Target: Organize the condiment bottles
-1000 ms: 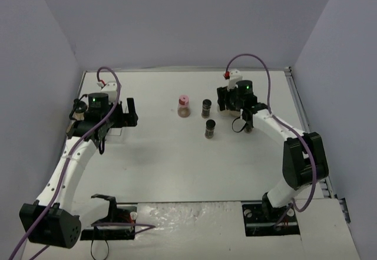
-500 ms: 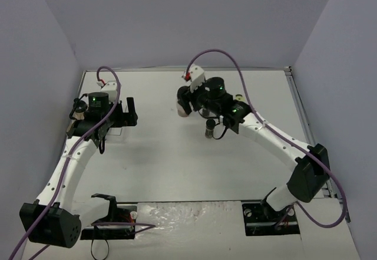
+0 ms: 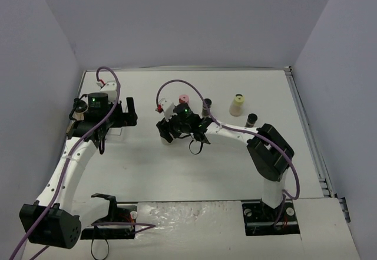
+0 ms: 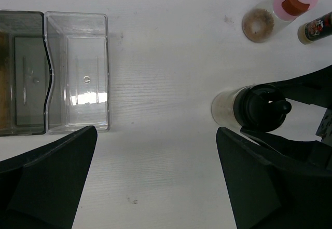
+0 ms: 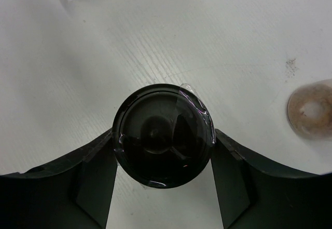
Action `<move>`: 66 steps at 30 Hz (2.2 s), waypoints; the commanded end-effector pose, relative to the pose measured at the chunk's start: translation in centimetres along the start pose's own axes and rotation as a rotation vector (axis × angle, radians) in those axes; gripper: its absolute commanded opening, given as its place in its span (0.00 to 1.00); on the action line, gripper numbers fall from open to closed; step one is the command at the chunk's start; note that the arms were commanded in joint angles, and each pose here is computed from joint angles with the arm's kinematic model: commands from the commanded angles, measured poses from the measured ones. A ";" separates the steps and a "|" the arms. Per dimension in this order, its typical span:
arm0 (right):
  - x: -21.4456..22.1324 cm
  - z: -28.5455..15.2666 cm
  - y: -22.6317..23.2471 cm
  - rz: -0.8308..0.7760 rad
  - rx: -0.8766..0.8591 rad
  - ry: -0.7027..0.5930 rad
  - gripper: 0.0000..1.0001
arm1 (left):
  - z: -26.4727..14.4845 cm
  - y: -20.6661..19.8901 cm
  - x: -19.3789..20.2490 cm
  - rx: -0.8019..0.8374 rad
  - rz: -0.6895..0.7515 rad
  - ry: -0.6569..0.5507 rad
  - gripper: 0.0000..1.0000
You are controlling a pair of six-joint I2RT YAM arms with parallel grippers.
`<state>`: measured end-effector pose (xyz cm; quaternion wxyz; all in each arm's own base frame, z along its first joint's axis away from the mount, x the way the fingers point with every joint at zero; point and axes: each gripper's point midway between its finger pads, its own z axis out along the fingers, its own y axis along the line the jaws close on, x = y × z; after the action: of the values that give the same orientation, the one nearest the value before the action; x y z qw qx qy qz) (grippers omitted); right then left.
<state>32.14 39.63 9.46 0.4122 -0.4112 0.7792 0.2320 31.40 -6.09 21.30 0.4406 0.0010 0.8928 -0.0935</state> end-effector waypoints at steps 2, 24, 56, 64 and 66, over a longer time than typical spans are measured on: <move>-5.4 -1.1 0.3 -0.020 -0.001 -0.212 0.23 | -0.7 -1.6 -2.5 0.084 0.023 -0.100 0.97; -3.8 -18.1 -4.5 0.030 0.330 -0.218 1.00 | 1.9 -11.6 0.1 0.281 0.058 -0.027 0.97; -3.5 -25.6 -5.9 0.104 0.460 -0.344 1.00 | 8.3 -13.5 3.7 0.112 0.118 0.074 0.22; -4.2 -26.4 -5.7 0.108 0.450 -0.376 1.00 | 3.3 -5.2 -0.8 -0.106 0.038 0.036 0.00; -4.4 -26.7 -5.5 0.110 0.444 -0.389 1.00 | 2.0 -2.5 -1.8 -0.166 -0.006 0.012 0.00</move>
<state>25.89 19.99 25.00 0.5863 -0.2392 0.7620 0.1356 32.09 -15.54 14.06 0.3483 0.0585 0.9336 -0.0604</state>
